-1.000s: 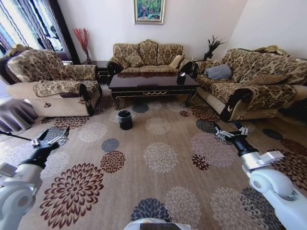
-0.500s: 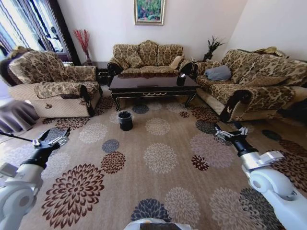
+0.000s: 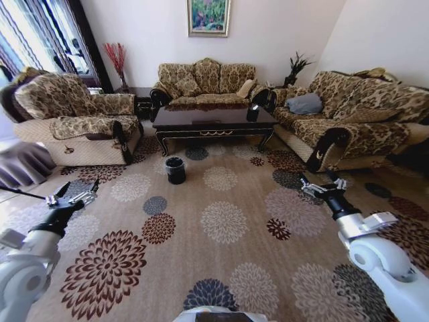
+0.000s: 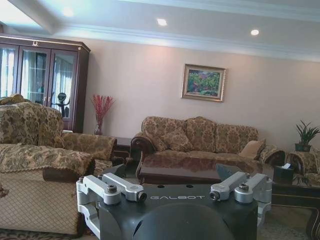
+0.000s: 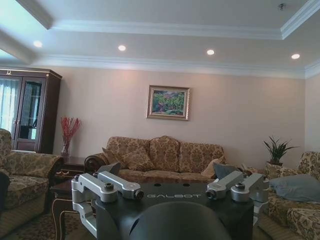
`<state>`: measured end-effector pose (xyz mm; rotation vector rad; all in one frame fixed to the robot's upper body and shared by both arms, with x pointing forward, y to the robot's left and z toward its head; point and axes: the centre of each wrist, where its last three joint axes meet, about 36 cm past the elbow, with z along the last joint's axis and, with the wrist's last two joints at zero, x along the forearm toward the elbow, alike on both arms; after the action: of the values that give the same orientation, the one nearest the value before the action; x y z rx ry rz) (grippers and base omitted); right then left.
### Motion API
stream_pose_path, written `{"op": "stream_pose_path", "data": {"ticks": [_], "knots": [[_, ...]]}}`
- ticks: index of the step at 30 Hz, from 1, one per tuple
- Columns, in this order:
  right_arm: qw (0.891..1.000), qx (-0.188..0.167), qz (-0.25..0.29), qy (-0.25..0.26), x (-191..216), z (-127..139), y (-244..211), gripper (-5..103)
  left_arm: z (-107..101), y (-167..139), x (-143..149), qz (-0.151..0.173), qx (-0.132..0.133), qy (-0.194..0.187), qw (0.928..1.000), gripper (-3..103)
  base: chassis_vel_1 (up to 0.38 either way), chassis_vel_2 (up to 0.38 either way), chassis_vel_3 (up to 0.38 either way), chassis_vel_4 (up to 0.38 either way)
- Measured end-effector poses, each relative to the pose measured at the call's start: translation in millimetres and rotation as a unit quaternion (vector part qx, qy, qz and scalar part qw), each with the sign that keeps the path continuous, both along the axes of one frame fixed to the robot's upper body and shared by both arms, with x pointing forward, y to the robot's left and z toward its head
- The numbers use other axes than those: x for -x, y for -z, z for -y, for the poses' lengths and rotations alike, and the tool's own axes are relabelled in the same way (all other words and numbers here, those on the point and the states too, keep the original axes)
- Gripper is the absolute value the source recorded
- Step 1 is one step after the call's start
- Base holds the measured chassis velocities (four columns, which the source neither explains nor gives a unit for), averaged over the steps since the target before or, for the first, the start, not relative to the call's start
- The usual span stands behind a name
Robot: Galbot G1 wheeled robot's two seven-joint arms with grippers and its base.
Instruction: Move to the front of the table and pick up the trash from the floor, then place it into the trash bin.
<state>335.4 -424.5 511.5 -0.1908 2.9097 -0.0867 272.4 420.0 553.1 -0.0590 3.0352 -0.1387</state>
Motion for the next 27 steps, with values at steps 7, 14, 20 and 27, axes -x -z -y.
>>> {"op": "stream_pose_path", "data": {"ticks": [7,14,20,27], "knots": [[1.000,0.000,0.001,-0.001,0.1,-0.3,-0.1,100,0.3,-1.2,1.3,0.000,-0.001,0.000,1.0000,100,0.000,0.000,0.000,0.000],[1.000,-0.001,0.001,-0.001,0.4,-0.2,0.4,100,0.7,-1.3,1.6,0.000,-0.001,0.001,1.0000,100,0.000,0.000,0.000,0.000],[1.000,-0.001,0.001,-0.002,0.7,-0.3,1.3,100,1.1,-1.1,1.7,0.000,-0.001,0.001,1.0000,100,0.000,0.000,0.000,0.000],[1.000,-0.002,0.001,-0.001,1.3,-0.1,2.2,100,2.5,-0.1,0.7,-0.001,-0.001,0.002,1.0000,100,0.000,0.000,0.000,0.000]]}}
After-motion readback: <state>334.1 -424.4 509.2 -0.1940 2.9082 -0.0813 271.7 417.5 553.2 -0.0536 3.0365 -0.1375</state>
